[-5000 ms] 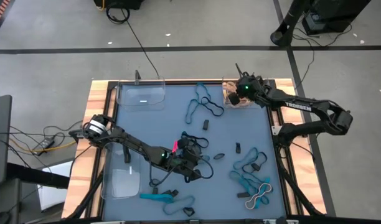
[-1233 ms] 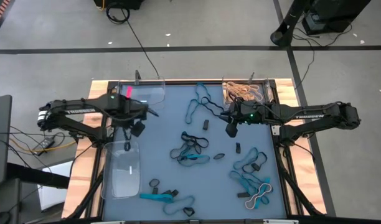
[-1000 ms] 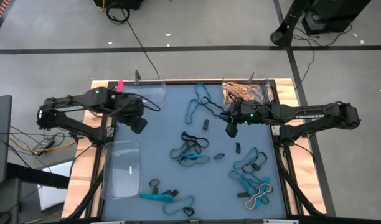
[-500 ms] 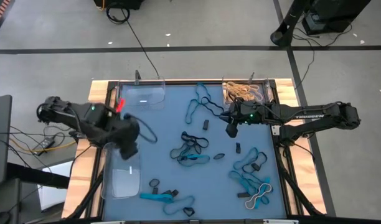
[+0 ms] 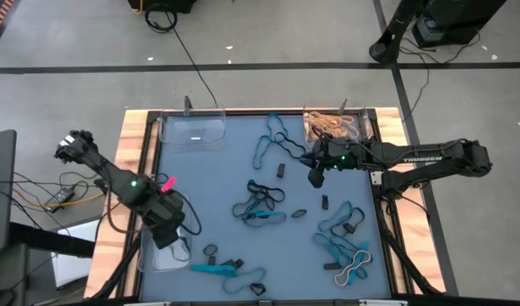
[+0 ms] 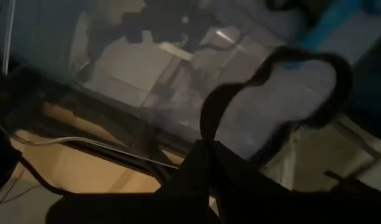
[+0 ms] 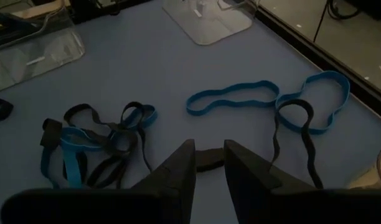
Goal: Sort rubber bands into baskets
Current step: Put the big black rubber band into the bottom left transparent bin
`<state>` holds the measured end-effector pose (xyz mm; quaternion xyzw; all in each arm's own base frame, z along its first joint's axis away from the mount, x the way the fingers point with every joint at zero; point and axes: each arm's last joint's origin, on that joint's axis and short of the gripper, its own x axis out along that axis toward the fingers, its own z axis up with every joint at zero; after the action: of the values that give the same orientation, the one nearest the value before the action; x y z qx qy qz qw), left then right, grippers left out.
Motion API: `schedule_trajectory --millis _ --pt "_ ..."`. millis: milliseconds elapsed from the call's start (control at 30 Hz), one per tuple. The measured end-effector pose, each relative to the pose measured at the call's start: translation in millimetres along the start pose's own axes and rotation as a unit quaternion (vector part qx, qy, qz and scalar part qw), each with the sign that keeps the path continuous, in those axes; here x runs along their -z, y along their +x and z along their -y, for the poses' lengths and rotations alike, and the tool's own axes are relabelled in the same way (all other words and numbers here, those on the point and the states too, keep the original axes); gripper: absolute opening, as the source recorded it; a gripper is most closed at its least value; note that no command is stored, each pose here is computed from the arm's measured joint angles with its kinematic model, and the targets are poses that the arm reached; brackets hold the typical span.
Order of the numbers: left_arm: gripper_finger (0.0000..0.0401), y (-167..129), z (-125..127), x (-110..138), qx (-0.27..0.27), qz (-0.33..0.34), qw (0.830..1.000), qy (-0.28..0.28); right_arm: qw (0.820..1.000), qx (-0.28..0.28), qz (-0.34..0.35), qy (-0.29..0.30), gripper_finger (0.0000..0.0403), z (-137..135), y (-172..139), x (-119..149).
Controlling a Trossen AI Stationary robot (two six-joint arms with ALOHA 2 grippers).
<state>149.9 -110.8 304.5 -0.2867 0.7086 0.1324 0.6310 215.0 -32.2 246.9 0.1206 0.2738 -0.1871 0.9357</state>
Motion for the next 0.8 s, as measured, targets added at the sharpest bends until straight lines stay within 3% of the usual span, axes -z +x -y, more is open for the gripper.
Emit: schedule_trajectory --millis 267,467,567,667,800 --pt "0.0077 36 -11 -4 -0.048 -0.009 0.998 -0.046 1.000 0.003 -0.010 -0.001 0.0104 -3 6 3" --pt "0.0152 49 -19 -5 -0.076 -0.019 0.996 -0.052 0.999 0.018 -0.027 -0.015 0.0113 -11 36 10" --pt "0.0171 50 -20 -5 -0.084 -0.011 0.995 -0.051 0.998 0.024 -0.034 -0.039 0.0116 -13 50 15" --pt "0.0175 48 -19 -10 -0.100 0.075 0.991 -0.042 0.995 0.065 -0.039 -0.064 0.0116 -9 62 19" --pt "0.0175 45 -12 -23 -0.089 0.221 0.971 -0.005 0.989 0.111 -0.056 -0.083 0.0114 2 74 23"
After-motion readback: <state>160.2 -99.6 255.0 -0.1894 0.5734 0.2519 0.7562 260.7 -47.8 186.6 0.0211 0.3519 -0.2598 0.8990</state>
